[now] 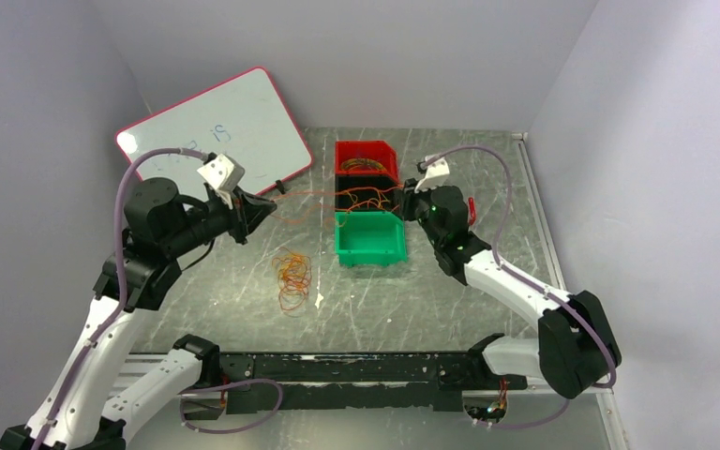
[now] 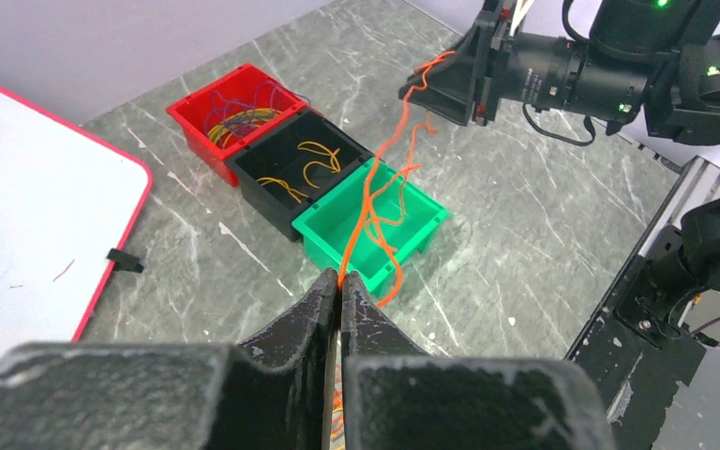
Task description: Untangle the cables
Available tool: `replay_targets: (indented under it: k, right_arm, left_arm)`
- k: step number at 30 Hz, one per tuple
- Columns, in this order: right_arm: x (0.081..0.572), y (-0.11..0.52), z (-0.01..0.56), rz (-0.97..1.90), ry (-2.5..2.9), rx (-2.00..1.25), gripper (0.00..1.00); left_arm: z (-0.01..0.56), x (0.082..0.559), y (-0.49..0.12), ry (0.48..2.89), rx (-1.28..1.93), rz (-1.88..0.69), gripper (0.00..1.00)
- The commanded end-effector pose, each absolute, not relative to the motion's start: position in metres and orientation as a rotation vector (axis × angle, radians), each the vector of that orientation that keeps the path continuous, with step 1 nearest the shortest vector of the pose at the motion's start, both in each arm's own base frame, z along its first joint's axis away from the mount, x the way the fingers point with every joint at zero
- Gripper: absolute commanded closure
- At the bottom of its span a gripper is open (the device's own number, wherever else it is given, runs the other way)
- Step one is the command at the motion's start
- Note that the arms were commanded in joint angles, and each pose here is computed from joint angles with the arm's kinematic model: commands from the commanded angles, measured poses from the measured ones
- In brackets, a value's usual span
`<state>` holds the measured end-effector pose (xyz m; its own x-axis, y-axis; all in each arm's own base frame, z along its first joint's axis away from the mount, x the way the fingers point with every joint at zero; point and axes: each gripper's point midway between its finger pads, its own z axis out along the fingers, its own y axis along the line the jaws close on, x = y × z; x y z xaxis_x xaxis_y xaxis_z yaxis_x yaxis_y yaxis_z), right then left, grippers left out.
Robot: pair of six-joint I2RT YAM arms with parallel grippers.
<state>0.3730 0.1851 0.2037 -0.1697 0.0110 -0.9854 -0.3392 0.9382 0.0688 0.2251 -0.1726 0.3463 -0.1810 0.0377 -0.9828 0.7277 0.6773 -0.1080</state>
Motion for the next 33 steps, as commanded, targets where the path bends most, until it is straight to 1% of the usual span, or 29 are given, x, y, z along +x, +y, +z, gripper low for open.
replay_targets:
  k: [1,3,6,9,16,19,21,25,29,33]
  right_arm:
    - [0.376,0.149,0.188,0.228,1.781,-0.154,0.72]
    - [0.376,0.135,0.185,0.187,1.792,-0.116,0.72]
    - [0.38,0.109,0.176,0.113,1.822,-0.045,0.69]
    - [0.381,0.089,0.167,0.04,1.848,0.018,0.68]
    - [0.385,0.092,0.182,0.096,1.824,0.0,0.68]
    - [0.383,0.108,0.198,0.185,1.78,-0.081,0.67]
    - [0.375,0.131,0.22,0.306,1.706,-0.202,0.64]
    - [0.346,0.181,0.266,0.556,1.514,-0.475,0.57]
    - [0.312,0.218,0.301,0.795,1.335,-0.66,0.53]
    - [0.283,0.243,0.319,0.893,1.185,-0.764,0.5]
  left_arm:
    - [0.367,0.229,-0.161,1.636,0.566,-0.639,0.93]
    - [0.371,0.229,-0.159,1.629,0.556,-0.627,0.93]
    - [0.375,0.232,-0.153,1.632,0.526,-0.591,0.93]
    - [0.375,0.239,-0.142,1.67,0.476,-0.526,0.93]
    - [0.376,0.238,-0.141,1.672,0.484,-0.513,0.93]
    - [0.375,0.238,-0.143,1.672,0.5,-0.521,0.93]
    - [0.378,0.237,-0.147,1.654,0.526,-0.541,0.93]
    - [0.384,0.233,-0.16,1.614,0.611,-0.59,0.93]
    - [0.387,0.231,-0.167,1.59,0.663,-0.616,0.93]
    - [0.388,0.229,-0.169,1.576,0.676,-0.629,0.93]
